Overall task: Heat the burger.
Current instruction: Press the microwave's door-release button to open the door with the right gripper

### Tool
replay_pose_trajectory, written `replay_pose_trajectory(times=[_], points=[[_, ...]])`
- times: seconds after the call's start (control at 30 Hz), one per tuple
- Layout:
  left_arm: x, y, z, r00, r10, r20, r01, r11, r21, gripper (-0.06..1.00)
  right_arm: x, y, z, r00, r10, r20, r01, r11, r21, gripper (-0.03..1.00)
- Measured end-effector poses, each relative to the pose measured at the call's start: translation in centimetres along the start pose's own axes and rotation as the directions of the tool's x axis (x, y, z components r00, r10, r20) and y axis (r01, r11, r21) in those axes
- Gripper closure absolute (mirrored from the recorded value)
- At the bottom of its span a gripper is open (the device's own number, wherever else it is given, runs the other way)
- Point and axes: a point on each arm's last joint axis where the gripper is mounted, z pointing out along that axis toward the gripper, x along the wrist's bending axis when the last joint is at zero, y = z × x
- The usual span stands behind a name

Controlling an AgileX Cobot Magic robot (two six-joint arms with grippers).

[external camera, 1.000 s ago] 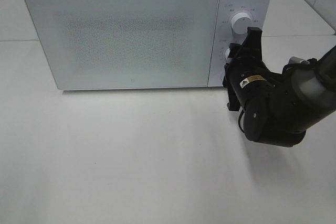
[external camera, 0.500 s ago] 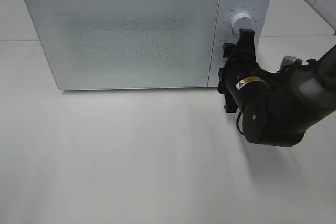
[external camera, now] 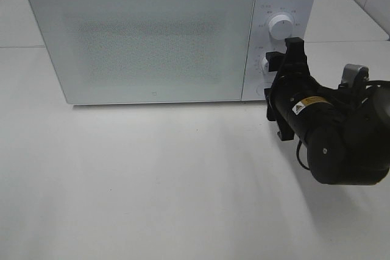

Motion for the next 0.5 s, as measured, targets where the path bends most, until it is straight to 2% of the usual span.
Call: replay_pose_trajectory(times=[0.3, 0.37, 0.4, 0.47, 0.5], points=[[0.0, 0.0, 0.0, 1.0, 0.0, 0.0, 0.0, 1.0, 0.0, -0.05, 1.7, 0.0, -2.0, 0.99, -0.126, -0.058, 0.131, 0.987, 0.095, 0.3], [0.0, 0.0, 0.0, 1.0, 0.0, 0.0, 0.0, 1.0, 0.0, -0.05, 2.9, -0.2, -2.4, 0.972, -0.205, -0.114, 0.218, 0.969, 0.118, 0.3], [0.0, 0.0, 0.0, 1.0, 0.0, 0.0, 0.0, 1.0, 0.0, -0.05, 2.9, -0.2, -2.4, 0.972, -0.205, -0.114, 0.218, 0.969, 0.118, 0.3], [0.0, 0.0, 0.0, 1.0, 0.0, 0.0, 0.0, 1.0, 0.0, -0.05, 4.3, -0.2, -2.8, 0.943, -0.297, -0.151, 0.316, 0.941, 0.125, 0.3], [0.0, 0.0, 0.0, 1.0, 0.0, 0.0, 0.0, 1.0, 0.0, -0.05, 4.3, -0.2, -2.8, 0.943, -0.297, -0.151, 0.316, 0.941, 0.125, 0.3]])
